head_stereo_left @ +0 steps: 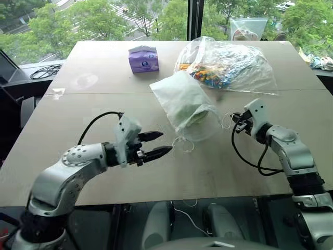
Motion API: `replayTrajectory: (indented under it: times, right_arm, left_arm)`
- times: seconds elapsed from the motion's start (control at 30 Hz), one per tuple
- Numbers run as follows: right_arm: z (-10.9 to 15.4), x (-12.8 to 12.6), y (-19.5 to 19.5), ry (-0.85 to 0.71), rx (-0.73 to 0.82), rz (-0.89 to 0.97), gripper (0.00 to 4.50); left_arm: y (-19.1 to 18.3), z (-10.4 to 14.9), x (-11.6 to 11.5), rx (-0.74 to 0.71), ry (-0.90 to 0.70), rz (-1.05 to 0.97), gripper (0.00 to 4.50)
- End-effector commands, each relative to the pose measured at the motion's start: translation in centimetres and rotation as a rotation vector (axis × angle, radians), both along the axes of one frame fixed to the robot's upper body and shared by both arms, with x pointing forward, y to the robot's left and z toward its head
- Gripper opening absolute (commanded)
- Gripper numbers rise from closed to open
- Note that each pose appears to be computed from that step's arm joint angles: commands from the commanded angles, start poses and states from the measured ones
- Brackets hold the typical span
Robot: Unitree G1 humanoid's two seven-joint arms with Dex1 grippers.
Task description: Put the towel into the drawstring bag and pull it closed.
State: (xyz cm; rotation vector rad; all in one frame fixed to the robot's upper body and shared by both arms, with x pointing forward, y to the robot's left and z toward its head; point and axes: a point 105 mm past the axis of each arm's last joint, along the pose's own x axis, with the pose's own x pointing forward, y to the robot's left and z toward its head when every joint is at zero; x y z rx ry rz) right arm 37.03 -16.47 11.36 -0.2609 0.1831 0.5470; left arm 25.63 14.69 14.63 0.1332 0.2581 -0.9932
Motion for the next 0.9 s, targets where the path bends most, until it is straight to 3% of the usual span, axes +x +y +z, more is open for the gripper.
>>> replayTrajectory:
  times: [0.03, 0.27, 0.4, 0.6, 0.73, 0.83, 0.9]
  right_arm:
    - [1.6, 0.3, 0.0, -0.053, 0.003, 0.010, 0.00]
    - [2.0, 0.6, 0.9, -0.059, 0.013, 0.032, 0.00]
    - [2.1, 0.5, 0.8, -0.062, 0.014, 0.032, 0.00]
    - [2.0, 0.4, 0.6, -0.059, 0.019, 0.022, 0.00]
    - [1.9, 0.3, 0.9, -0.058, 0.024, 0.021, 0.00]
    - [1.7, 0.2, 1.0, -0.056, 0.025, 0.021, 0.00]
    - [1.7, 0.2, 1.0, -0.054, 0.026, 0.020, 0.00]
  left_arm:
    - [1.0, -0.2, 1.5, 0.069, -0.116, 0.078, 3.18]
    - [-1.6, -3.5, 2.3, 0.076, -0.189, 0.063, 3.18]
    - [-2.3, -5.1, 3.4, 0.163, -0.257, 0.053, 3.18]
    - [-3.6, -4.8, 5.7, 0.163, -0.394, 0.110, 3.18]
    - [-5.2, -5.2, 5.4, 0.132, -0.407, 0.057, 3.18]
    - [-5.5, -5.2, 5.3, 0.114, -0.415, 0.051, 2.39]
    - [-5.6, -5.1, 5.3, 0.107, -0.419, 0.052, 1.48]
